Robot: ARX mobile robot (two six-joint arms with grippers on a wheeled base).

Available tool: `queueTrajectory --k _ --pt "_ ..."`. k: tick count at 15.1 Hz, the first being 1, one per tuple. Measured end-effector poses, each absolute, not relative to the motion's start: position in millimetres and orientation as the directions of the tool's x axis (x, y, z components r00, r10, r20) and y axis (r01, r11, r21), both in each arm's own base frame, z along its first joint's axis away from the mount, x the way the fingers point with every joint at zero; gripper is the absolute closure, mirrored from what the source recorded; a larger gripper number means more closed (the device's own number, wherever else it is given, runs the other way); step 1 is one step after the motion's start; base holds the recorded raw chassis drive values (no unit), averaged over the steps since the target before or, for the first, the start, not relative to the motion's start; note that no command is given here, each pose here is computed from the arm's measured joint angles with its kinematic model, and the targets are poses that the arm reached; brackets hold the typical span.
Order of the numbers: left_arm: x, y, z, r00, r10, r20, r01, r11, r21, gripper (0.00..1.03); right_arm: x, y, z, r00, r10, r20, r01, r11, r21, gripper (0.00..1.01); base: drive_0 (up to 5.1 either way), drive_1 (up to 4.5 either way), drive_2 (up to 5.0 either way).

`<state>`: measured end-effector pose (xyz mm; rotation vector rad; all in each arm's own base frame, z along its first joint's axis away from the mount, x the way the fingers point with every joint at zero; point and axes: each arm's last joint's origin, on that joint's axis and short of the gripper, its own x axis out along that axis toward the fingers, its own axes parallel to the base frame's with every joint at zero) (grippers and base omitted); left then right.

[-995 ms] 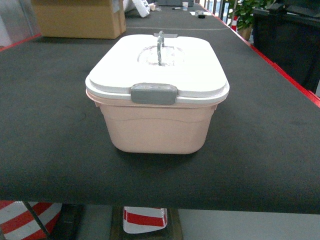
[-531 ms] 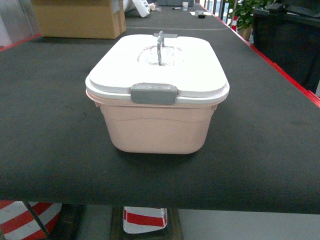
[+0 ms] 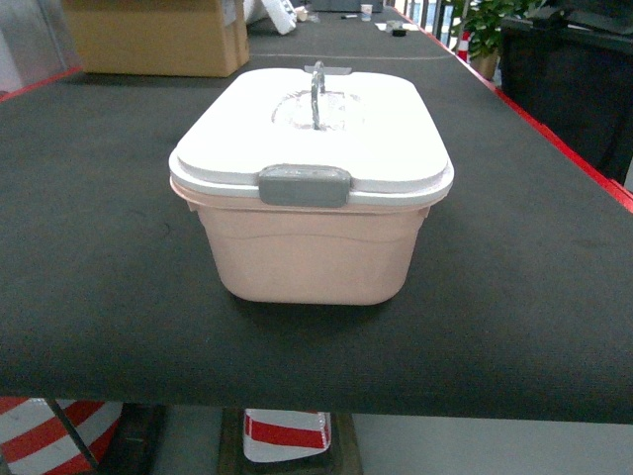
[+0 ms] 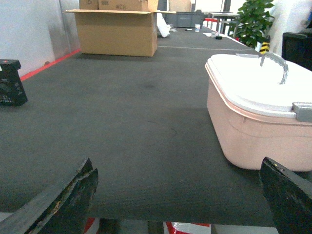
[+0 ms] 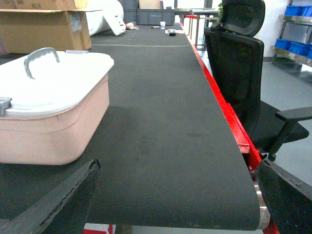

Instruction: Pick capacitor and pack into box

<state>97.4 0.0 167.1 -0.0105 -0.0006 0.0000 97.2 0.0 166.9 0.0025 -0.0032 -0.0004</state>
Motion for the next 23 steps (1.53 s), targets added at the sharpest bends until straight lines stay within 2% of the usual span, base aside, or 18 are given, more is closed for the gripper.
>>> queueTrajectory --k 23 --pt "97.4 0.0 167.1 1.0 0.0 0.001 0.0 1.0 -0.01 0.05 97.2 0.0 166.9 1.0 0.0 0.003 0.0 1.0 0.002 0.03 0.0 0.0 0.0"
